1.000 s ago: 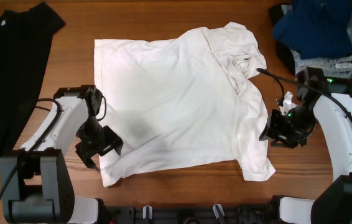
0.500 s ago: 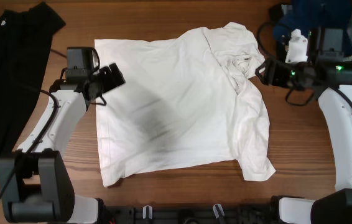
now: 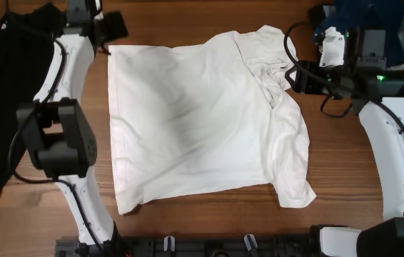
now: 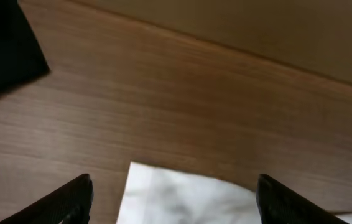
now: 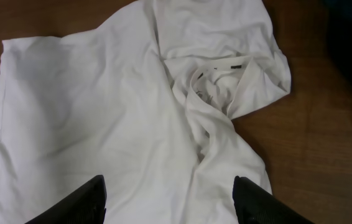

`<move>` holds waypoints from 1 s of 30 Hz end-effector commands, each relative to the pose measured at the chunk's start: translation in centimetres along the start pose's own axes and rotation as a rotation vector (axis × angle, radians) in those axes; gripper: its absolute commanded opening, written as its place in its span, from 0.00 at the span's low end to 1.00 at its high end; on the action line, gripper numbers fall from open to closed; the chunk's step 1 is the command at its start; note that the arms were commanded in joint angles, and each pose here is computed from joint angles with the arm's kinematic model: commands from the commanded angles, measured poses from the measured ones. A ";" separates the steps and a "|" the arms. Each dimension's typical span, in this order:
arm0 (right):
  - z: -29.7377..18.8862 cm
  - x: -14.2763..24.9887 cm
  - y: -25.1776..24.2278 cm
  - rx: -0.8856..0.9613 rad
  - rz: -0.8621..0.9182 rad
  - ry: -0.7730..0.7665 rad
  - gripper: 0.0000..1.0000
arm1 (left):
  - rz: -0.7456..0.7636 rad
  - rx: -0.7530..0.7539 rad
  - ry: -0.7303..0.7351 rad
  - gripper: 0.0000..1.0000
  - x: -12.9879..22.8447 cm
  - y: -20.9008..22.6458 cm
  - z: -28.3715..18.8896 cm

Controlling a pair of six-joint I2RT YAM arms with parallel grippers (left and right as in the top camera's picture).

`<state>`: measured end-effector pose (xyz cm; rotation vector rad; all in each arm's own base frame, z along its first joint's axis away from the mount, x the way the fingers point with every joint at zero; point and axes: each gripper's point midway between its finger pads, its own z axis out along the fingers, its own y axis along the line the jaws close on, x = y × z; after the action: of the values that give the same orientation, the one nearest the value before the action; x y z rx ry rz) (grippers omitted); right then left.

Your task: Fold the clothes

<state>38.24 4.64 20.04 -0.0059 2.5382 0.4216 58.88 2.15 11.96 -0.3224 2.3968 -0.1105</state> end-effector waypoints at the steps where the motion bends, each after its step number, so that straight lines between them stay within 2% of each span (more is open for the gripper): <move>1: -0.4 -0.6 0.5 -0.012 -0.030 -0.018 0.66 | 0.049 -0.047 0.038 0.82 1.5 1.4 3.3; 21: -0.4 0.6 0.1 0.009 -0.026 0.029 0.66 | 0.067 -0.063 0.213 0.73 8.3 1.5 8.0; 23: -0.4 0.6 0.0 0.010 -0.025 0.032 0.66 | 0.070 -0.058 0.203 0.69 8.1 1.2 8.1; 25: -0.4 0.8 0.0 0.010 -0.023 0.038 0.66 | 0.072 -0.054 0.188 0.52 7.8 1.0 8.2; 26: -0.4 0.9 0.0 0.010 -0.022 0.043 0.66 | 0.072 -0.054 0.187 0.48 7.8 1.0 8.2; 30: -0.4 1.0 0.0 0.011 -0.029 0.047 0.66 | 0.075 -0.081 0.203 0.40 8.2 1.5 8.1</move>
<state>36.93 4.64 19.22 -0.0160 2.6002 0.4215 58.12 1.09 0.95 -0.2658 2.6035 -0.0495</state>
